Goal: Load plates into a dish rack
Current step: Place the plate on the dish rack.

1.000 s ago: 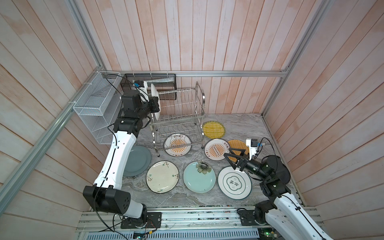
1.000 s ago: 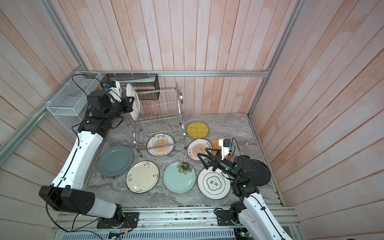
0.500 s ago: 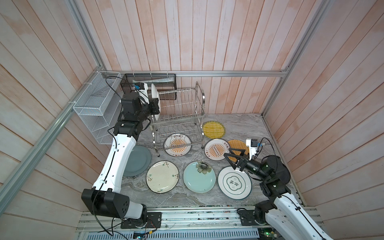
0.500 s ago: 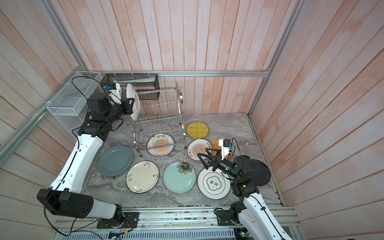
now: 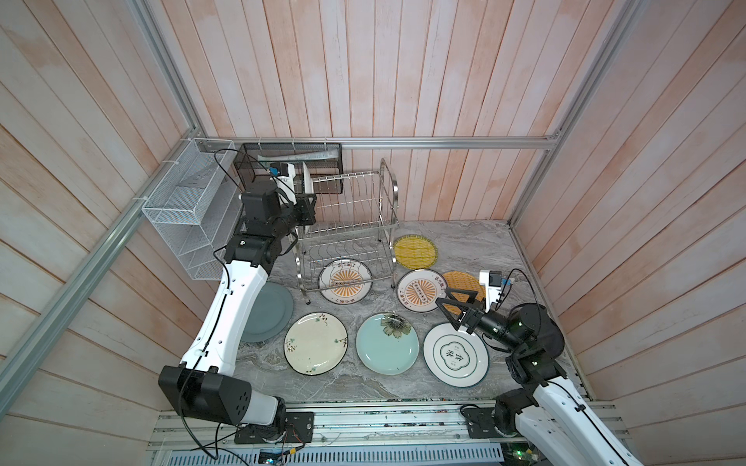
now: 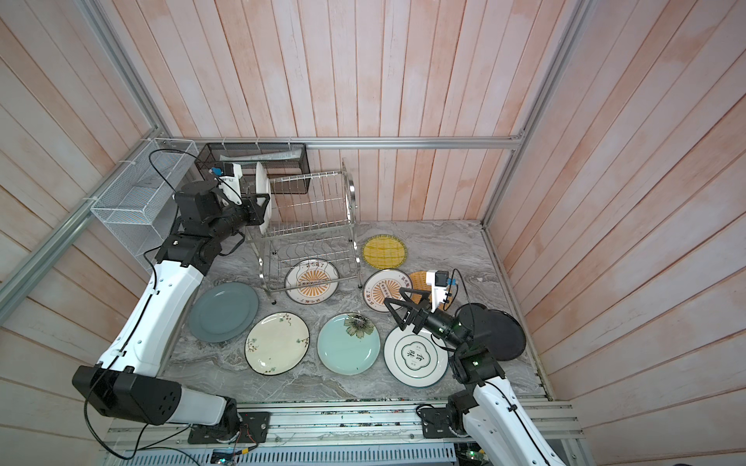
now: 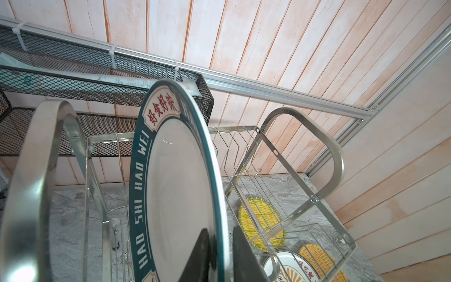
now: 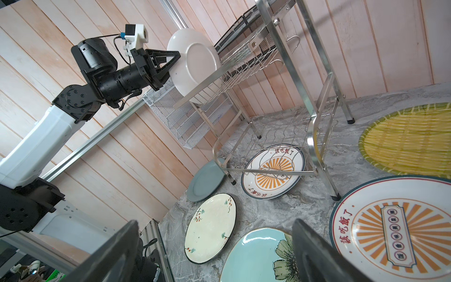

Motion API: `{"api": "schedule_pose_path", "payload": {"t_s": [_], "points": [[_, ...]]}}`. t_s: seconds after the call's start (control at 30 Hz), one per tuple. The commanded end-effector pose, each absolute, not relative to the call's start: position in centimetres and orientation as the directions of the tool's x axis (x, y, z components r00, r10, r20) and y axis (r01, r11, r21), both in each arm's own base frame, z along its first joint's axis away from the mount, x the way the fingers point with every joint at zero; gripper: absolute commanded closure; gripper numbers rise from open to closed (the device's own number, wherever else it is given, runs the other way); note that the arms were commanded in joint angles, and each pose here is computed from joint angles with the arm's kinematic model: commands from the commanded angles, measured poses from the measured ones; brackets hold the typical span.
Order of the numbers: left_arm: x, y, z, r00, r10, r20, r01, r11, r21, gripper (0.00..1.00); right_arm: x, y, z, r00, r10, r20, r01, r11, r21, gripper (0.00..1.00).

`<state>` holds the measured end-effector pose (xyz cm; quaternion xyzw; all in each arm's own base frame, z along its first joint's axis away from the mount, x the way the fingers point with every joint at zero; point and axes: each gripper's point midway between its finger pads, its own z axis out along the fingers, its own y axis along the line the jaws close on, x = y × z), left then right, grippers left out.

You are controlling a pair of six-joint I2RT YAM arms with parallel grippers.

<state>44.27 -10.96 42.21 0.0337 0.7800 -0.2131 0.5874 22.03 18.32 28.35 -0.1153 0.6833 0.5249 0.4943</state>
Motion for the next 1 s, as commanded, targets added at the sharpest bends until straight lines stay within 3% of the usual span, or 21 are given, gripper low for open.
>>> {"api": "schedule_pose_path", "payload": {"t_s": [0.0,0.5,0.97], "points": [[43.5,-11.2,43.7,-0.286,-0.196,-0.938,0.323,0.902,-0.287,0.76,21.9,18.2,28.2,-0.477,0.362,-0.801,-0.677,0.431,0.597,0.02],[40.7,-11.3,49.9,-0.194,-0.227,-0.954,0.378,0.880,-0.286,0.67,22.2,17.9,28.3,-0.467,0.356,-0.809,-0.662,0.466,0.587,0.02],[35.1,-12.0,54.4,-0.130,-0.273,-0.953,0.489,0.819,-0.301,0.62,22.7,17.6,28.9,-0.457,0.357,-0.814,-0.646,0.496,0.580,0.02]]}}
